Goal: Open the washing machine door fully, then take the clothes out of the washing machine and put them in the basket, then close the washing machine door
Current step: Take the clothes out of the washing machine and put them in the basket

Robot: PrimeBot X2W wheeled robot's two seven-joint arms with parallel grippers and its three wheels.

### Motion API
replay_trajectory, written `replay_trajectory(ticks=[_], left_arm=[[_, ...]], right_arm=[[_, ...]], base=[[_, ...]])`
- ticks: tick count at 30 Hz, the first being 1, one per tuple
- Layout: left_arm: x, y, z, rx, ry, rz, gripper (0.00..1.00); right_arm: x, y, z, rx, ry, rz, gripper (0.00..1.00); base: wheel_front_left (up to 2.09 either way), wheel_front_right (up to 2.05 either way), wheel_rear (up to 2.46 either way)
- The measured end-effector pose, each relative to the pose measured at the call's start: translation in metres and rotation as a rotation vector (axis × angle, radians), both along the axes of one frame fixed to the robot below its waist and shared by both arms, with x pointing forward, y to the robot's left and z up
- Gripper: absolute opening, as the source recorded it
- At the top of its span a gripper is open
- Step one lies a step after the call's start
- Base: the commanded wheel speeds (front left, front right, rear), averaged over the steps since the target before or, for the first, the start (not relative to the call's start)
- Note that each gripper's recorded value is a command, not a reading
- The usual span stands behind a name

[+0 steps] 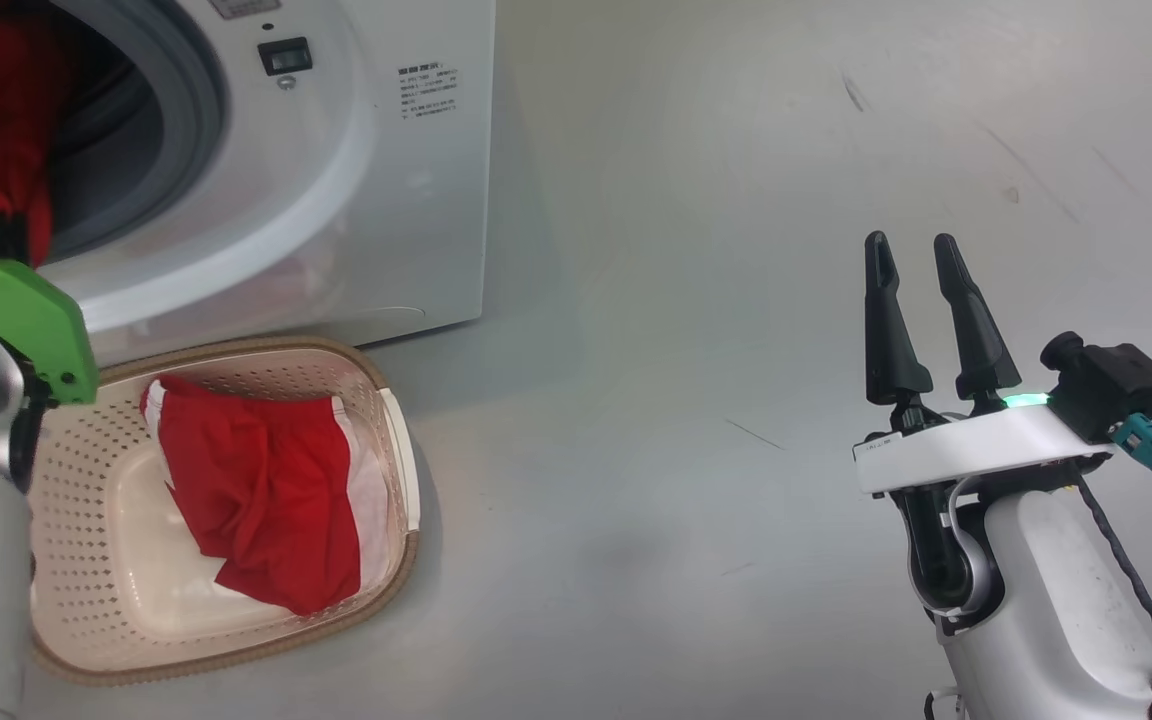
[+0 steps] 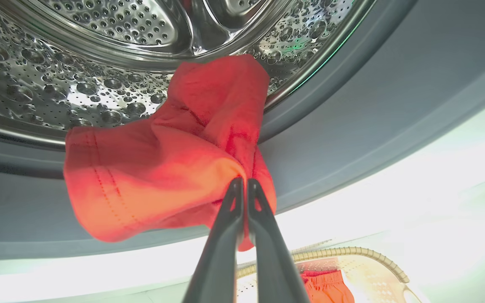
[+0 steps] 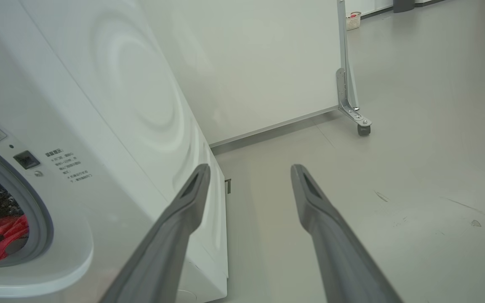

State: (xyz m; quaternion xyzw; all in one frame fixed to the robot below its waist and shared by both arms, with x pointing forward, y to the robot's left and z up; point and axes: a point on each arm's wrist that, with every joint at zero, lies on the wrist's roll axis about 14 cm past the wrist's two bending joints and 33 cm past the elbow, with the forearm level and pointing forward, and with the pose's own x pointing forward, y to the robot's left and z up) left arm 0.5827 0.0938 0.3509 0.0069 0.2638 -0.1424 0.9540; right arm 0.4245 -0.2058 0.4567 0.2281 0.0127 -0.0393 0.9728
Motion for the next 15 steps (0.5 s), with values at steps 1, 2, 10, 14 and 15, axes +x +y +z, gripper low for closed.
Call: replay_trajectory(ticks=[1,2,10,14,15], left_arm=[[-0.005,-0.001,0.002,-0.002,-0.005,-0.005,0.00],[-0.010,-0.001,0.004,-0.003,-0.010,-0.009,0.00],[-0.049,0.001,0.015,-0.017,-0.037,-0.021,0.00],[-0.065,0.000,0.034,-0.067,-0.106,-0.001,0.00],[-0.067,-0.001,0.040,-0.081,-0.124,0.004,0.00]], right_arm=[[-0.001,0.002,0.001,0.000,-0.003,0.005,1.00],[-0.002,0.003,0.003,0.000,-0.006,0.009,1.00],[-0.010,0.018,0.009,0.018,-0.022,0.043,1.00],[-0.015,0.027,0.015,0.027,-0.036,0.064,1.00],[-0.016,0.029,0.015,0.028,-0.038,0.071,1.00]], base=[[0.00,0.00,0.00],[0.00,0.00,0.00],[0.00,0.00,0.00],[0.00,0.00,0.00],[0.00,0.00,0.00]])
